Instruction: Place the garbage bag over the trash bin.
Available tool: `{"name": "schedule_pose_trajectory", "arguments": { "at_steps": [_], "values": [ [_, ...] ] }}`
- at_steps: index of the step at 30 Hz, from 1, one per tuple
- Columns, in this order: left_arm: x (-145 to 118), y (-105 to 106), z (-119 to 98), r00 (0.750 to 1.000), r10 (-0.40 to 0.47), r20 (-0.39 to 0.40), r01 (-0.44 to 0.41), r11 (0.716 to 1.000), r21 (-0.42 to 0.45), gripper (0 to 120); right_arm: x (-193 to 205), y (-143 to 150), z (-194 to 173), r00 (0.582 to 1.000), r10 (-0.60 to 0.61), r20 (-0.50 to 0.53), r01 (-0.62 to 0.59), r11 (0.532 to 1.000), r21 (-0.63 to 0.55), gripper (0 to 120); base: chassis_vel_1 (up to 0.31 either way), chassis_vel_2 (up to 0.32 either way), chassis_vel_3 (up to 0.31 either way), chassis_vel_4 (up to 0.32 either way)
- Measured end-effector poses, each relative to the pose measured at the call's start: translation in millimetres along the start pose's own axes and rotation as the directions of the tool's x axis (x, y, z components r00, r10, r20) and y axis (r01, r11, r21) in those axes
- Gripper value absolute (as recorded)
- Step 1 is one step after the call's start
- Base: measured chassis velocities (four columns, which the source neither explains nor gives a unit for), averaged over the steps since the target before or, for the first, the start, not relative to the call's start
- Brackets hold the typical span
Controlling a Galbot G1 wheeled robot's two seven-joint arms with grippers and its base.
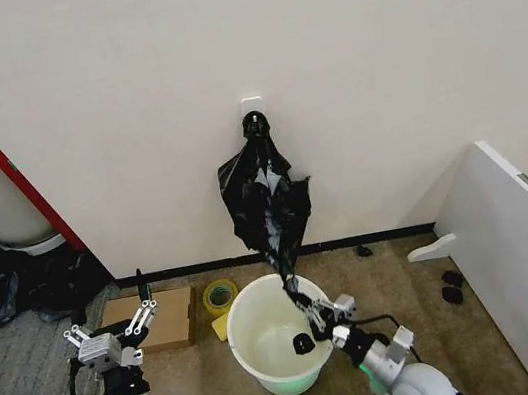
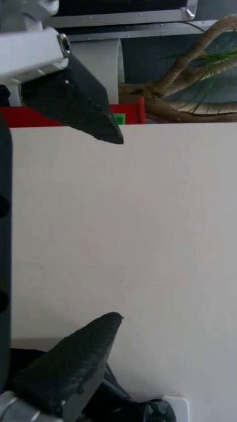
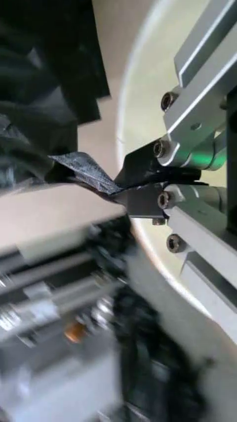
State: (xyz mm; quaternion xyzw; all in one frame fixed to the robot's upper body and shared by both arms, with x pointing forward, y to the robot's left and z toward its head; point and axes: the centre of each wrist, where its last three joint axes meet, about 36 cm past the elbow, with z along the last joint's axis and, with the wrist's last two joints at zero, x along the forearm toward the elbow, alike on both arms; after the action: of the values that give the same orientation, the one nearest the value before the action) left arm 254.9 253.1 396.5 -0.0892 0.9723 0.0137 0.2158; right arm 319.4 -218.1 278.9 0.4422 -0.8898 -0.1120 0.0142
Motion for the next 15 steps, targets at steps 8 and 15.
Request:
{"name": "schedule_pose_trajectory", "arguments": {
  "at_steps": [8,15],
  "values": [
    [0.6,0.6,0.5,1.000,-0.005,0.000,0.005,1.000,0.000,100,11.3,-24.9,-0.1,0.996,-0.084,-0.023,0.086,0.993,0.087,0,0.000,0.000,0.000,0.000],
    [1.6,0.4,2.5,1.000,-0.007,-0.004,0.007,1.000,0.000,100,3.8,-28.8,-7.9,0.997,-0.061,0.057,0.056,0.995,0.088,10,0.000,0.000,0.000,0.000]
  ]
}}
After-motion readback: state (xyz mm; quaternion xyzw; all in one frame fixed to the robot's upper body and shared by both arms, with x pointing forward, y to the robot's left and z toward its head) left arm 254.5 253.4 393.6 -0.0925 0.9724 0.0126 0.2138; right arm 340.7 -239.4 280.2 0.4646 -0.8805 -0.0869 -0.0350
